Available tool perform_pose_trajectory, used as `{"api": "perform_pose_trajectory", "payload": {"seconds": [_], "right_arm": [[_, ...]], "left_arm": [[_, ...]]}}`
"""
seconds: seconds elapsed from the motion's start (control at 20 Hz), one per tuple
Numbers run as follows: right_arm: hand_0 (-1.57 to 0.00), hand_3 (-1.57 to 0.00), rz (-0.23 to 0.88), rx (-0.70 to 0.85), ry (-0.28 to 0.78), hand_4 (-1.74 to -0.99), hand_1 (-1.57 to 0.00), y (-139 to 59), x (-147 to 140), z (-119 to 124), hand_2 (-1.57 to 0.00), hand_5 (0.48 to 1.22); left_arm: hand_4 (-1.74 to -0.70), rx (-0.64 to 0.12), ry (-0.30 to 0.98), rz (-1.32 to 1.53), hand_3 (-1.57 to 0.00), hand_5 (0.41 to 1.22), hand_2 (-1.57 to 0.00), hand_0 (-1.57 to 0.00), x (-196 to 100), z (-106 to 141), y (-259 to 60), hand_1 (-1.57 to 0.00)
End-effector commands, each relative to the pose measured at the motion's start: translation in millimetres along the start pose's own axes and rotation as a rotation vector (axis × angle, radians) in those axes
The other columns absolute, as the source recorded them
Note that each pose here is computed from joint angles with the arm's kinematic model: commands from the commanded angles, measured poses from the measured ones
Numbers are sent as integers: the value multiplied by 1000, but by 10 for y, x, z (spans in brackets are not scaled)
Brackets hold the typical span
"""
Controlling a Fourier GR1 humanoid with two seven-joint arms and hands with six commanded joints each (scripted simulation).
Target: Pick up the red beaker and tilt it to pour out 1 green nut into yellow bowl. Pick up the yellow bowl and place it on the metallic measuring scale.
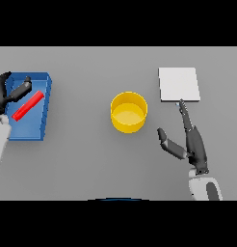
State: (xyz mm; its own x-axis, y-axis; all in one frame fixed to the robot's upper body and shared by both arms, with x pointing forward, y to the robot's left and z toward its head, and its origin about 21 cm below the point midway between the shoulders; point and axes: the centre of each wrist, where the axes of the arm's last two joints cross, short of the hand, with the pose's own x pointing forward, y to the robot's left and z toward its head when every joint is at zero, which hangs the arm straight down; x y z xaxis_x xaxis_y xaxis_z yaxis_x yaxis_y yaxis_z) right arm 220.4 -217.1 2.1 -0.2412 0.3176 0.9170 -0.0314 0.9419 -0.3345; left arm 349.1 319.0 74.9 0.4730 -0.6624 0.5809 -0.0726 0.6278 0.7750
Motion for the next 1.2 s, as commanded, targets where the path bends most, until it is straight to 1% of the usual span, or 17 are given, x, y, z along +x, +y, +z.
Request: {"api": "perform_pose_trajectory", "payload": {"seconds": [0.0,0.05,0.1,0.15,0.2,0.25,0.4,0.45,0.55,0.65,0.75,0.85,1.0,1.05,1.15], "right_arm": [[1,1,-2,5,10,-1015,1,17,20,-45,1,642],[1,1,7,16,15,-1019,1,16,20,-34,1,643],[1,1,16,21,39,-1021,1,58,20,-40,1,640],[1,1,53,31,51,-1020,1,17,32,-42,1,640],[1,1,65,78,20,-1014,1,-48,89,-124,1,666],[1,1,92,134,22,-1005,1,-65,95,-188,1,669],[1,1,322,324,-17,-1071,1,-173,215,-434,1,678],[1,1,376,372,-27,-1094,1,-156,260,-512,1,677],[1,1,519,464,-81,-1151,1,-159,324,-660,1,672],[1,1,626,571,-116,-1192,1,-137,389,-772,1,677],[1,1,709,659,-161,-1207,1,-71,432,-888,1,674],[1,1,827,747,-199,-1225,1,-22,451,-1021,1,684],[1,1,972,852,-243,-1223,1,61,504,-1172,1,703],[1,1,1003,888,-254,-1218,1,97,515,-1205,1,707],[1,1,1026,949,-263,-1213,1,200,485,-1203,1,714]], "left_arm": [[-802,-4,-11,6,-160,652,-170,-202,-19,-17,-18,-166],[-796,5,-18,9,-128,649,-136,-161,-43,-33,-11,-133],[-790,7,-25,15,-102,649,-109,-129,-18,-19,-32,-106],[-782,14,-38,17,-82,651,-87,-103,-27,-15,-16,-85],[-773,19,-49,19,-65,655,-69,-82,-12,-16,-22,-67],[-763,14,-65,16,-52,657,-55,-65,-30,8,-40,-54],[-746,18,-77,27,-26,662,-28,-33,24,22,-30,-27],[-743,19,-83,30,-21,664,-22,-26,19,27,-17,-21],[-737,14,-83,23,-13,673,-14,-16,65,28,-58,-13],[-733,19,-84,11,-8,680,-8,-10,50,30,-50,-8],[-737,13,-81,15,-5,689,-5,-6,7,21,-66,-5],[-739,18,-79,7,-3,696,-3,-4,-7,45,-23,-3],[-744,19,-65,8,-1,702,-1,-1,-2,35,-13,-1],[-745,17,-67,8,0,704,-1,-1,2,26,-29,-1],[-746,22,-71,11,0,706,0,0,33,26,19,0]]}}
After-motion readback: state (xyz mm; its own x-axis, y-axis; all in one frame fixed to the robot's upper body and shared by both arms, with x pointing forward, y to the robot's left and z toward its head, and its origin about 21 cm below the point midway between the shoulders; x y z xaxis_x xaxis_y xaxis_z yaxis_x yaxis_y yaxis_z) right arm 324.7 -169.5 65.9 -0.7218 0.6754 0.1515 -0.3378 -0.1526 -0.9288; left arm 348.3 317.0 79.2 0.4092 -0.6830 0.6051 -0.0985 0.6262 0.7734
